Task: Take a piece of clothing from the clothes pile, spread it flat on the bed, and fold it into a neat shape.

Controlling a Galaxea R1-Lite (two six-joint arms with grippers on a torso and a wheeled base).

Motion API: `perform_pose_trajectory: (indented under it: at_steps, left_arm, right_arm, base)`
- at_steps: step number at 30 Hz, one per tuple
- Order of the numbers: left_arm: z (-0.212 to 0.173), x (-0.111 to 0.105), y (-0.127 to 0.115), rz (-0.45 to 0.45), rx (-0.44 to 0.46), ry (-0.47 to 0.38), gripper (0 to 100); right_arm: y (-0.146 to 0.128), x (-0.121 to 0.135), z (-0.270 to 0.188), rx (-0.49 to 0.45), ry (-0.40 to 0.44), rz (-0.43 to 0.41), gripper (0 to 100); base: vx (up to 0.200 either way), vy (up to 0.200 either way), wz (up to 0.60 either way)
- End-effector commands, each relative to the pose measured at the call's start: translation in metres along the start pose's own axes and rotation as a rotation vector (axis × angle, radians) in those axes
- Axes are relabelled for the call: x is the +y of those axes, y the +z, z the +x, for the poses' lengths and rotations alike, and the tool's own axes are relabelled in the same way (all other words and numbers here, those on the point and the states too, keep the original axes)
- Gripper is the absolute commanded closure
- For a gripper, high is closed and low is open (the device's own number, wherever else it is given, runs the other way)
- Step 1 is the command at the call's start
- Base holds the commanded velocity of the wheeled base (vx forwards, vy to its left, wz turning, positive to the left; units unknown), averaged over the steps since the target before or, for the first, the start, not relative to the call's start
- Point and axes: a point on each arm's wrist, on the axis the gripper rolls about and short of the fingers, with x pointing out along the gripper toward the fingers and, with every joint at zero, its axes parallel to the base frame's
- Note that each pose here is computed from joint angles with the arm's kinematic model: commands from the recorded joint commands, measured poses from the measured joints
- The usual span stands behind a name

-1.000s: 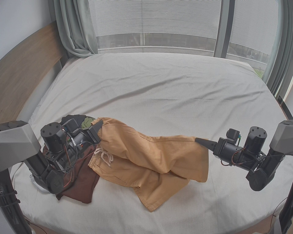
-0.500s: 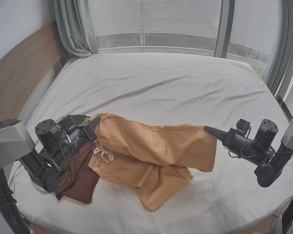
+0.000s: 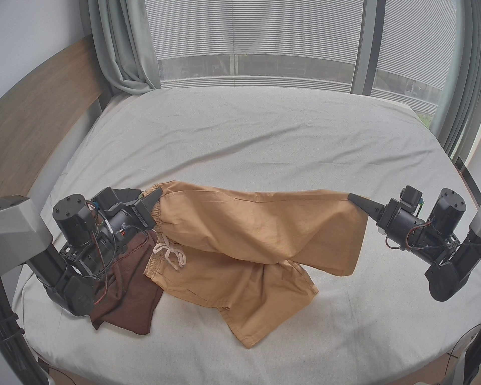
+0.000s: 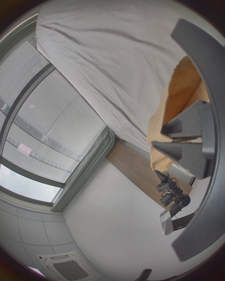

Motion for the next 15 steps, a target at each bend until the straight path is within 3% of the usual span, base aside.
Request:
perform_pose_trajectory:
  at_steps: [1, 15]
  left_arm:
    - [-0.0003, -0.0006, 0.0007, 0.0, -0.003, -0.002, 100]
    - [-0.0022, 0.0031, 0.0045, 0.003, -0.01, 0.003, 100]
  right_arm:
    - [0.0037, 0.0003, -0.0018, -0.012, -0.001, -0.007, 100]
    - [0.0127, -0.0029, -0.0016, -0.043, -0.004, -0.02, 100]
  base:
    - [0.0, 0.0, 0.0]
    - [0.0, 0.0, 0.0]
